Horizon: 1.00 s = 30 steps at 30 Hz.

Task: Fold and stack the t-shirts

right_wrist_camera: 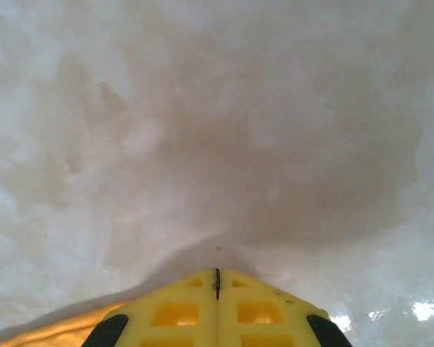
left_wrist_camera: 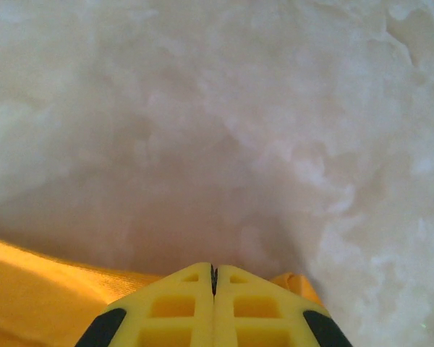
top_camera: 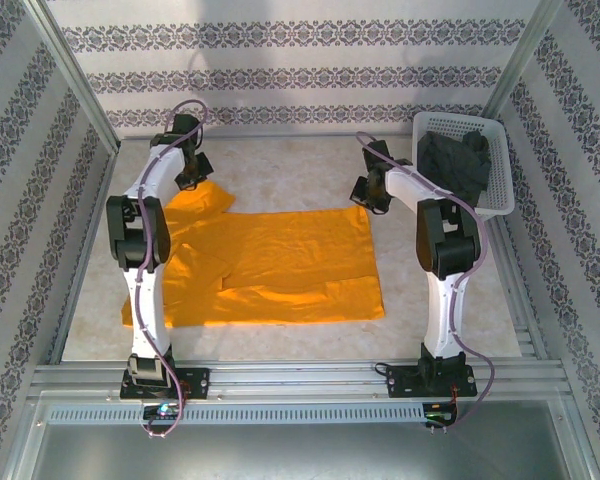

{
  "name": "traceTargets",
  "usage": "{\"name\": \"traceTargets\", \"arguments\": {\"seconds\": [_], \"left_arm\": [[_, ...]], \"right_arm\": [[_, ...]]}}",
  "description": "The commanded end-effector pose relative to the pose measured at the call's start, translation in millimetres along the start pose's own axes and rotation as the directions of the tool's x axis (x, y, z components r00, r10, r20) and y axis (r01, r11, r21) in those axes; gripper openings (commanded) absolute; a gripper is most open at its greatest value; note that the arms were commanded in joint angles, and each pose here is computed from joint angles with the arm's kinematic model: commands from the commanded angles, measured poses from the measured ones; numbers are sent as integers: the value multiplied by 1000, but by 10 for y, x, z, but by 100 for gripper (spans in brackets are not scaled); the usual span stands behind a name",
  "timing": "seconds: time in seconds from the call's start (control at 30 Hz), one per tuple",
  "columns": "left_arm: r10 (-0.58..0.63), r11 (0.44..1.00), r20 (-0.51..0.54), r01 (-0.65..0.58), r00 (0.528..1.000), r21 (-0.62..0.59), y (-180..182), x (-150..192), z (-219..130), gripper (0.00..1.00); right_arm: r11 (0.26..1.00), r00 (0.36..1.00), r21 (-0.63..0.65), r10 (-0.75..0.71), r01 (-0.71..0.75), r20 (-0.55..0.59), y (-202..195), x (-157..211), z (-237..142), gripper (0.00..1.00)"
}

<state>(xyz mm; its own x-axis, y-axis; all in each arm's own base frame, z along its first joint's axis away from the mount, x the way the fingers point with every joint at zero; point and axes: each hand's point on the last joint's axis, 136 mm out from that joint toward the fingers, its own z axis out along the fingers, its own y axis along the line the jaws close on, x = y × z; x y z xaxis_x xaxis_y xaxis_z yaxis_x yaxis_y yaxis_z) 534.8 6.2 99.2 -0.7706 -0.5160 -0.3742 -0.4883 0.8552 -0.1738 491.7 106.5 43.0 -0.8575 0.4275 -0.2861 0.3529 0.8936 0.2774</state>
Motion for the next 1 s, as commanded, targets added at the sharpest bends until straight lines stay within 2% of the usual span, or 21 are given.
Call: {"name": "traceTargets", "arguments": {"seconds": [0.0, 0.3, 0.67, 0.97], "left_arm": [[17, 1000, 18, -18, 1000, 21, 48, 51, -446, 0], [-50, 998, 8, 50, 999, 45, 361, 601, -973, 0], [-175, 985, 96, 173, 980, 27, 922, 1196, -1740, 0], [-224, 974, 94, 226, 970, -7, 1301, 1702, -1999, 0]], "right_arm": [[996, 995, -71, -55, 61, 83, 151, -164, -305, 0], [990, 992, -117, -67, 80, 108, 152, -18, -661, 0], [988, 992, -126, -74, 87, 103, -80, 442, -902, 0], [993, 992, -68, -92, 98, 91, -378, 869, -1003, 0]]}}
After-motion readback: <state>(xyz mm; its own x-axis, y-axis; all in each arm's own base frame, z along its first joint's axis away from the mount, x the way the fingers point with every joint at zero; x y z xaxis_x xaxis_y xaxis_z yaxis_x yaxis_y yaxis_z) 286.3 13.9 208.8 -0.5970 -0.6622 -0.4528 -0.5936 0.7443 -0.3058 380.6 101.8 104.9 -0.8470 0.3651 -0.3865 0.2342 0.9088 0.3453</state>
